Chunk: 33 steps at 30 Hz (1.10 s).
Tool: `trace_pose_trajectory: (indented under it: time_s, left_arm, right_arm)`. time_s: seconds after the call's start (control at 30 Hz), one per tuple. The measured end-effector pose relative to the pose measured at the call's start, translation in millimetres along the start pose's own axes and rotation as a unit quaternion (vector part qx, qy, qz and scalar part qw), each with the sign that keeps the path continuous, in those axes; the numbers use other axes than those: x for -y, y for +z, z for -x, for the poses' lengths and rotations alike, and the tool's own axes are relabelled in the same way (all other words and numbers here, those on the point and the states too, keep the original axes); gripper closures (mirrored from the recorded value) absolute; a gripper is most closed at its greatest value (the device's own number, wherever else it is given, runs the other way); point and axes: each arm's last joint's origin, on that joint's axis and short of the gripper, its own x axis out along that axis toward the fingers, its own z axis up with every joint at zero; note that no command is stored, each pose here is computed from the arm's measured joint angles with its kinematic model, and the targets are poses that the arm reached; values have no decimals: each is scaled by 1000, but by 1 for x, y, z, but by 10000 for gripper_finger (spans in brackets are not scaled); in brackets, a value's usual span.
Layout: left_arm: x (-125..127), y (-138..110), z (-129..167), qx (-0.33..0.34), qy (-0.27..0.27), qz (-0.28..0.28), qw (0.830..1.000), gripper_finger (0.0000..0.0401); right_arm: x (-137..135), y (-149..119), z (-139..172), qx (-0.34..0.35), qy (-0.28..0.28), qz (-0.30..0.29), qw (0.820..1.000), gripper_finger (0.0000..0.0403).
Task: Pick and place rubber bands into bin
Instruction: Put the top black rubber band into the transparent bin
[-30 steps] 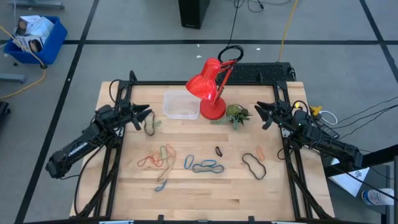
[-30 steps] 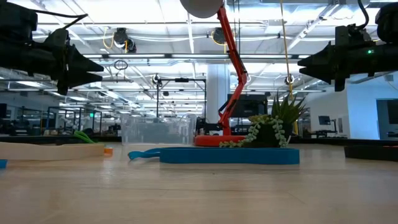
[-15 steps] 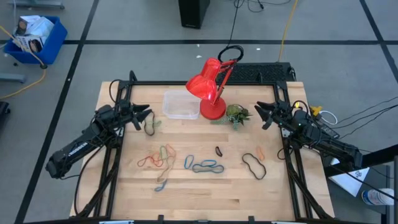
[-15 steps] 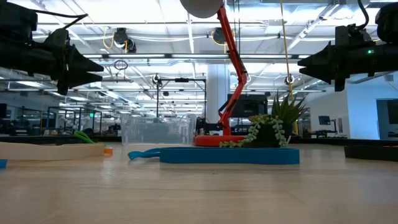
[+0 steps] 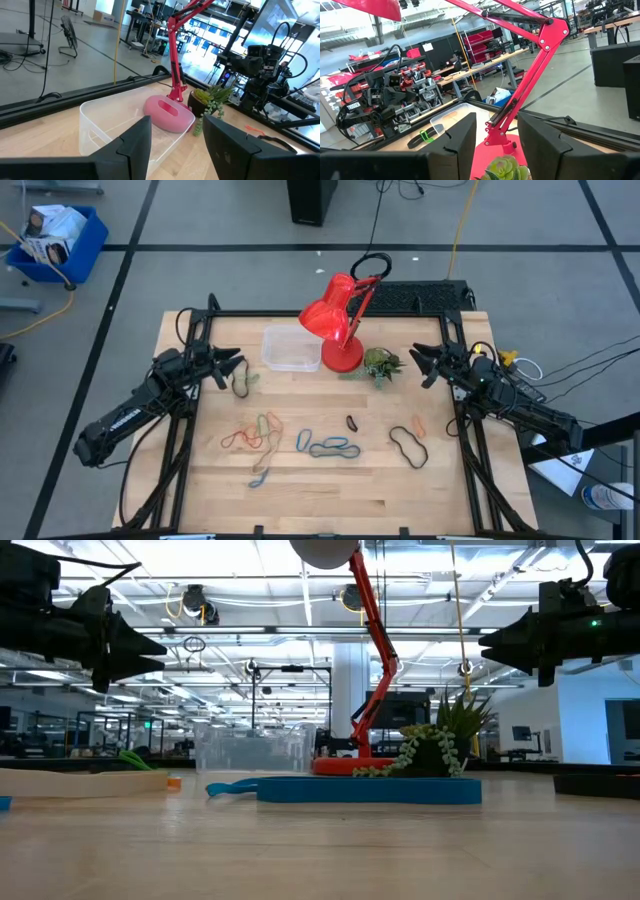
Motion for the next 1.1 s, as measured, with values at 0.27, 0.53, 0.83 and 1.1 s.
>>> trace_pose_trajectory:
  time_s: [0.27,0.53,0.83,1.1]
  left_arm:
    - [0,0,0,0,0,0,1000,217]
    - [0,0,0,0,0,0,1000,217]
    - [0,0,0,0,0,0,1000,217]
    - [0,0,0,0,0,0,1000,217]
  right_arm:
    - [-1,3,0,14,3,32,999,261]
    - [-1,5,0,24,6,51,998,261]
    - [-1,4,0,20,5,51,998,261]
    - [-1,3,0,16,4,52,999,261]
